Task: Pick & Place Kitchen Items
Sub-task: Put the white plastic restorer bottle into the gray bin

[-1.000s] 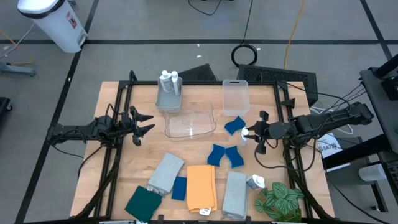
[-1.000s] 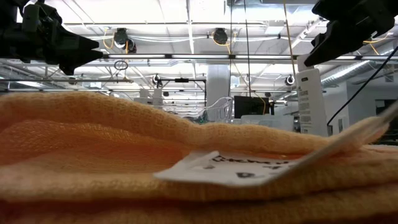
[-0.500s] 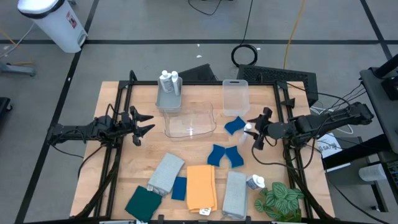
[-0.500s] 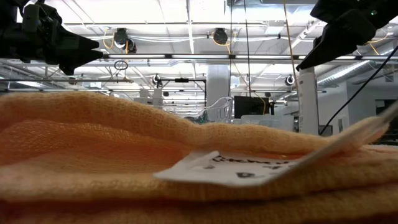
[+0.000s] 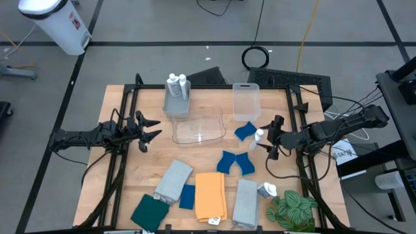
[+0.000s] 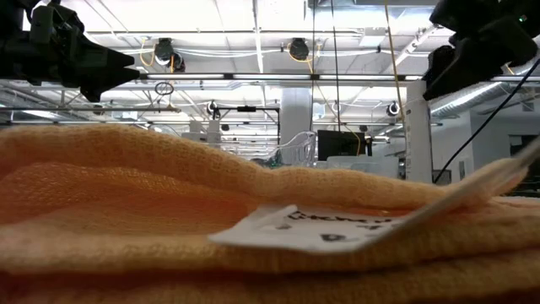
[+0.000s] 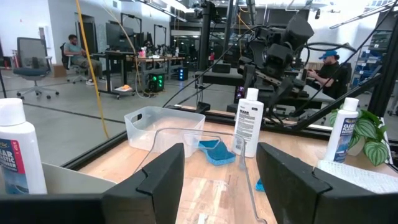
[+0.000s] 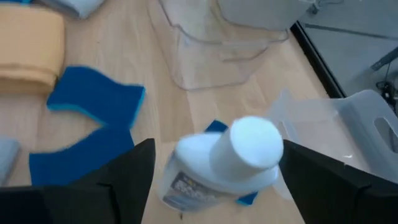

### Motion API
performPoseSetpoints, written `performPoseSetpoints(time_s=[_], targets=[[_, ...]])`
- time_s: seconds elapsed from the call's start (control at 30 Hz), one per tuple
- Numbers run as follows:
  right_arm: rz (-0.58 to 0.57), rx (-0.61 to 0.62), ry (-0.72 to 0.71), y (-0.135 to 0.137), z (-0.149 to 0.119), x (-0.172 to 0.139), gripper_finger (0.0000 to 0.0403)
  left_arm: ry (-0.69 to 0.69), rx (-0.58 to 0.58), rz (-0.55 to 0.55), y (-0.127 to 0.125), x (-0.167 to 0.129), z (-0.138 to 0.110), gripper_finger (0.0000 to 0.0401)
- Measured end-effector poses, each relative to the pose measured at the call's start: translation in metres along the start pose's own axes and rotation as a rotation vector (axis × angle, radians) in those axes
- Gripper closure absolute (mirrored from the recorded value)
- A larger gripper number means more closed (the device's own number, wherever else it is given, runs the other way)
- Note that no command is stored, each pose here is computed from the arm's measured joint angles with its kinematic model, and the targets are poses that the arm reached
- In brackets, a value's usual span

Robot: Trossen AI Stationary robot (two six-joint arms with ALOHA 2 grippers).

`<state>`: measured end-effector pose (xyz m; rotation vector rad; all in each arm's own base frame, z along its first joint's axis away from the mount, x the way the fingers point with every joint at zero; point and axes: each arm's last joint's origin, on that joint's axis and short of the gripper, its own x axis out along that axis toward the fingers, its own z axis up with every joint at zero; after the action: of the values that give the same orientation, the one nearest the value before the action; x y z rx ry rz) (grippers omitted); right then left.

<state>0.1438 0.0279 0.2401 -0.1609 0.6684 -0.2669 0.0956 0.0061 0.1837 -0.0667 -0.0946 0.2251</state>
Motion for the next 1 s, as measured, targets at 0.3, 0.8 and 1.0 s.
performPoseSetpoints(time_s=[0.3, 0.8, 1.0], targets=[[-0.013, 0.01, 0.081, -0.001, -0.009, 0.0, 0.0096, 0.0, 0.0, 0.0, 0.0, 0.0, 0.0, 0.0194], [-0.031, -0.018, 0.106, 0.009, -0.043, 0.029, 0.0105, 0.0, 0.0, 0.001, 0.0, 0.0, 0.0, 0.0194], [-0.01, 0.028, -0.027, 0.016, -0.056, 0.044, 0.0104, 0.0, 0.0, 0.001, 0.0, 0.0, 0.0, 0.0194]])
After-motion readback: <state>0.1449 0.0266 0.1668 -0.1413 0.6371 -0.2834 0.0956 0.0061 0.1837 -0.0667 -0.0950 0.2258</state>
